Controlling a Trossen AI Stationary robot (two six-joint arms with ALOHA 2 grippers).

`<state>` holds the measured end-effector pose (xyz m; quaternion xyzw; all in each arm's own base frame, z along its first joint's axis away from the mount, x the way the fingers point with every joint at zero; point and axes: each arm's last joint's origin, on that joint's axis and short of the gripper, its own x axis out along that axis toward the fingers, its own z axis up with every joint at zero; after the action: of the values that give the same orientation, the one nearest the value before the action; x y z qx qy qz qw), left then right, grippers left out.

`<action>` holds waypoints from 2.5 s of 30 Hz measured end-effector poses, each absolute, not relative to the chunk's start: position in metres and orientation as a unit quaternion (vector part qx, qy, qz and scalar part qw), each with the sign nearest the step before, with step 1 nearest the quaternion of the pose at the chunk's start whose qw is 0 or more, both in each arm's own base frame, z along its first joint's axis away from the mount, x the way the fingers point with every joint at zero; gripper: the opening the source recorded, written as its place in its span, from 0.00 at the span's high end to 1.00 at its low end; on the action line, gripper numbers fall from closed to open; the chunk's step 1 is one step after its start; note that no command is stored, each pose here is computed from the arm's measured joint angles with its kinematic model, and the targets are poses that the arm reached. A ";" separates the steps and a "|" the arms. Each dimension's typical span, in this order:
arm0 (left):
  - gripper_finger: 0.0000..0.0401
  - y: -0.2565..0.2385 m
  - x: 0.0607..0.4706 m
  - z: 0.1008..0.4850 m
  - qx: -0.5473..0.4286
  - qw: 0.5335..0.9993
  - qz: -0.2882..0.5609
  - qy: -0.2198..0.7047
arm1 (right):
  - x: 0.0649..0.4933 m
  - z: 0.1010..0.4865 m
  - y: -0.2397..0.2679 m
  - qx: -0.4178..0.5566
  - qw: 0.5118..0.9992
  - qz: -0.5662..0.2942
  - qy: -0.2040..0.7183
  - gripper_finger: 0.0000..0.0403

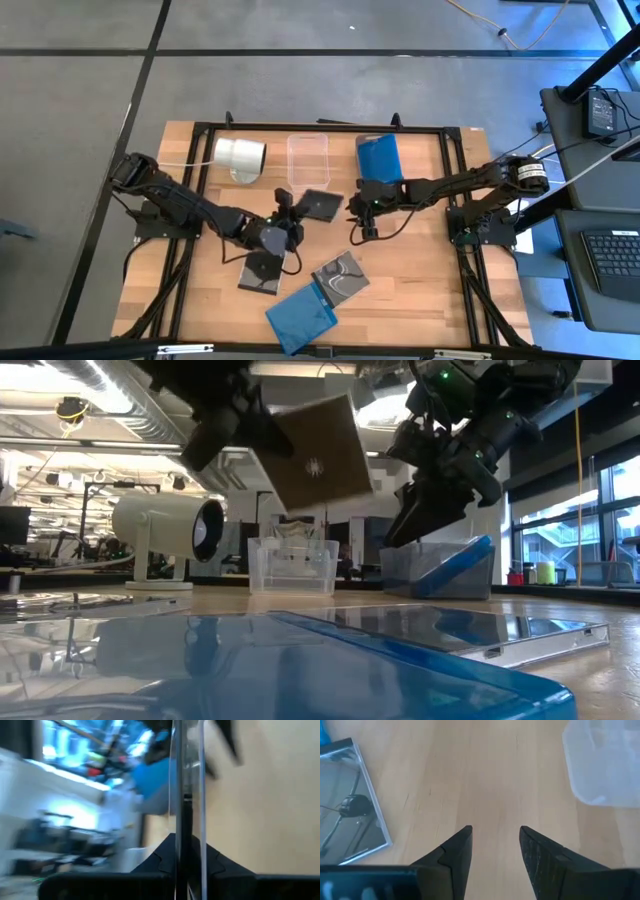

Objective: Pick & place jewel cases by type
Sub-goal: Put the top black cd case into the white bin

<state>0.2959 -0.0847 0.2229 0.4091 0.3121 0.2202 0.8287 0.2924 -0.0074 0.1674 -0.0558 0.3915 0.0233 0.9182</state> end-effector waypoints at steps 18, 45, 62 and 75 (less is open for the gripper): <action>0.94 -0.013 0.300 0.224 0.582 0.591 0.290 0.477 | 0.292 0.167 -0.007 -0.041 0.917 0.018 0.396 0.58; 0.94 0.041 0.319 0.172 0.609 0.475 0.241 0.588 | 0.302 0.140 -0.008 -0.040 0.907 0.019 0.419 0.58; 0.94 0.041 0.323 0.162 0.589 0.546 0.186 0.567 | 0.304 0.131 -0.008 -0.051 0.902 0.025 0.428 0.58; 0.90 0.041 0.323 0.161 0.577 0.569 0.176 0.558 | 0.303 0.131 -0.008 -0.051 0.900 0.025 0.431 0.58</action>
<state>0.3235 0.0411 0.1613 0.5775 0.5580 0.1760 0.5694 0.3033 -0.0081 0.1310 -0.0509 0.4314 0.0250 0.9004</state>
